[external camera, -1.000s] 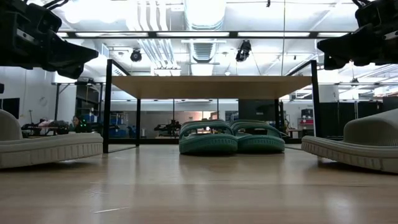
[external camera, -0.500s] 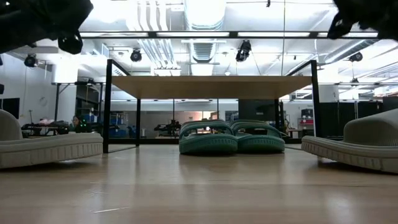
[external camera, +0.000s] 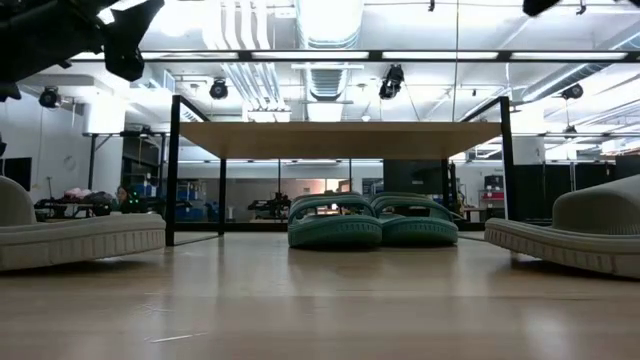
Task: Pick and place slides into the shelf
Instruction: Put the right gray slides on the shelf
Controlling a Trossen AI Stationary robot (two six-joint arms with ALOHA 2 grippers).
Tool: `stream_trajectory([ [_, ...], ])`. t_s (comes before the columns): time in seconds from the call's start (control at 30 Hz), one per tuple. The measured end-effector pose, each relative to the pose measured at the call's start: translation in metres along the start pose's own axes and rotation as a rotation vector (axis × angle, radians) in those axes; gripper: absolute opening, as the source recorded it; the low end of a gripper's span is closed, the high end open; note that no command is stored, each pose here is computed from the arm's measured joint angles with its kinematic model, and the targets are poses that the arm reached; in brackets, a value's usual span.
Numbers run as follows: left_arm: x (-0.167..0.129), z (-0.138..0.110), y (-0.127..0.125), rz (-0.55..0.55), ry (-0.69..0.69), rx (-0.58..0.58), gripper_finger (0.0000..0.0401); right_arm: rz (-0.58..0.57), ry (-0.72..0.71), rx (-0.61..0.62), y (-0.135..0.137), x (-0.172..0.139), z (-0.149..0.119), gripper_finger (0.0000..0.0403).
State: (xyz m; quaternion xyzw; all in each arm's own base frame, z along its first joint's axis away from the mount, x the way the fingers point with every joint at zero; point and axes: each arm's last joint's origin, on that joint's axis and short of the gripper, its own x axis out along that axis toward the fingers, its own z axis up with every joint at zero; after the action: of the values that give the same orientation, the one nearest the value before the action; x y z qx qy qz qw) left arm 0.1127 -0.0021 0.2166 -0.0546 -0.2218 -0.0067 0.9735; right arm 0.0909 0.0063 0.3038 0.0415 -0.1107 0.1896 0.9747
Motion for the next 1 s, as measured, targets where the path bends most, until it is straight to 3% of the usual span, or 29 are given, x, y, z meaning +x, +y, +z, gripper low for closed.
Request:
stream_trajectory([
  [0.23, 0.001, -0.001, 0.000, 0.000, 0.001, 0.007, 0.0164, 0.034, 0.157, 0.003, -0.001, 0.030, 0.022, 0.0139],
  [0.43, 0.000, 0.004, 0.000, -0.004, -0.038, 0.006, 0.0164, -0.196, 0.525, 0.001, -0.012, 0.036, 0.001, 0.0128],
  [0.67, -0.001, 0.005, 0.000, -0.004, -0.045, 0.009, 0.0164, -0.273, 0.608, 0.150, -0.013, 0.037, -0.010, 0.0121],
  [0.8, -0.001, 0.005, 0.000, -0.002, -0.046, 0.080, 0.0164, -0.284, 0.599, 0.234, -0.010, 0.034, -0.009, 0.0121],
  [1.0, 0.000, 0.005, 0.000, -0.001, -0.045, 0.084, 0.0164, -0.366, 0.665, 0.526, -0.004, 0.025, -0.016, 0.0121],
])
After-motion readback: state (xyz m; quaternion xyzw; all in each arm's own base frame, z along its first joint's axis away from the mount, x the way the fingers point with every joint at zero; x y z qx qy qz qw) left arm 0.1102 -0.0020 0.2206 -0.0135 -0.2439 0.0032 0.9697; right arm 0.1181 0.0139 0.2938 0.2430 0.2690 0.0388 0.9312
